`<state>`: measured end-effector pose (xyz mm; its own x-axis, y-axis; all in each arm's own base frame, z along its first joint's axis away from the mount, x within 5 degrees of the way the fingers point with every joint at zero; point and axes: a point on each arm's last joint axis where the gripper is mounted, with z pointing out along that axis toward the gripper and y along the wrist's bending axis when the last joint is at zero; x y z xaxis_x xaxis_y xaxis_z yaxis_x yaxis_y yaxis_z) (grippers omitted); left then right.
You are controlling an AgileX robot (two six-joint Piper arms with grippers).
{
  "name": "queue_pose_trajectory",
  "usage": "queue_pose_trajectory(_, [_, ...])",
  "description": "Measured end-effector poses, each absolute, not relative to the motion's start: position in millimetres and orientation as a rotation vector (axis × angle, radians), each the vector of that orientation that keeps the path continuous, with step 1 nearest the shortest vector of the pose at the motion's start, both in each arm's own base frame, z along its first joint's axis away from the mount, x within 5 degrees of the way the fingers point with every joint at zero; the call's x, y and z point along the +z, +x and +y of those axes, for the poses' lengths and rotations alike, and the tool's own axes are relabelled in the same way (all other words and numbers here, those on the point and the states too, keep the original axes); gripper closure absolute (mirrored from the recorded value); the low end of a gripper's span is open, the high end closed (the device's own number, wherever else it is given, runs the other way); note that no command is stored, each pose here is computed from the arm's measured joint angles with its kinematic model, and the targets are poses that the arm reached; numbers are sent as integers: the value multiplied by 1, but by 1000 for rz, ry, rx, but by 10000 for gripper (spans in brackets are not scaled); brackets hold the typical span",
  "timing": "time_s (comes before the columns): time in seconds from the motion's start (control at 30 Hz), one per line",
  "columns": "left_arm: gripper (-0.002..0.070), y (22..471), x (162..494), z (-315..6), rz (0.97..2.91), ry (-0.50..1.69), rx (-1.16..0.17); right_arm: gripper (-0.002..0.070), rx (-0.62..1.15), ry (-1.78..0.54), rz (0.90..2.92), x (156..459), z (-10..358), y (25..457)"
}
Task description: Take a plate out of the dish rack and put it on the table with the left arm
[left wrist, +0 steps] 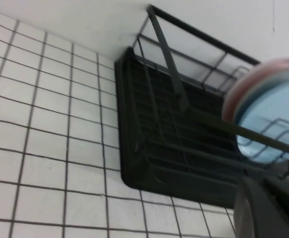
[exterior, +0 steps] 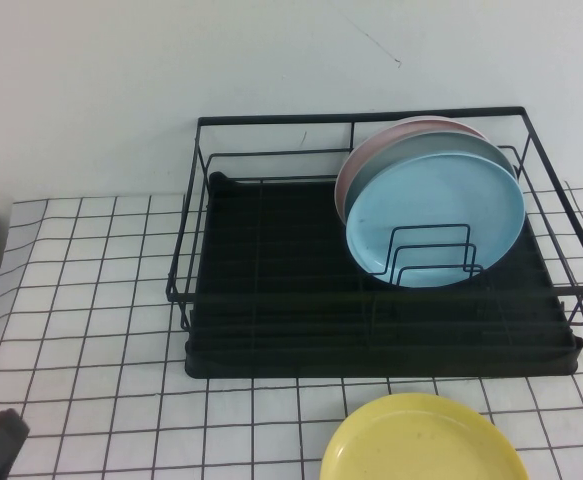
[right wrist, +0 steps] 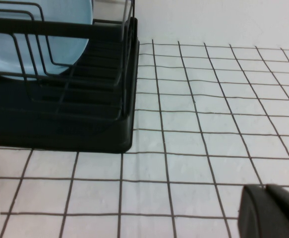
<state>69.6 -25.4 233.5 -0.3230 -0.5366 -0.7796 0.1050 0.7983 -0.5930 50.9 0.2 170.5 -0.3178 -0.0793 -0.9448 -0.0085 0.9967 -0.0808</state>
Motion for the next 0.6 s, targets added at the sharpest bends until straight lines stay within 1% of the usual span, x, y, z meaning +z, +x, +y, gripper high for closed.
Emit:
queue_pose_trajectory(0.1, [678, 88, 261, -32, 1914, -210, -672, 678, -71, -63, 1893, 171, 0, 51])
queue_pose_trajectory(0.17, [678, 106, 280, -37, 1973, -87, -666, 678, -71, -63, 1893, 171, 0, 51])
queue_pose_trajectory(0.23, [678, 127, 295, -42, 1991, 32, -678, 678, -71, -63, 1893, 171, 0, 51])
queue_pose_trajectory(0.33, [678, 160, 311, -48, 1978, 171, -721, 678, -71, -63, 1893, 171, 0, 51])
queue_pose_trajectory(0.5, [678, 216, 320, -66, 1944, 345, -761, 678, -71, -63, 1893, 171, 0, 51])
queue_pose_trajectory(0.6, [678, 251, 315, -89, 1964, 463, -782, 678, -71, -63, 1893, 171, 0, 51])
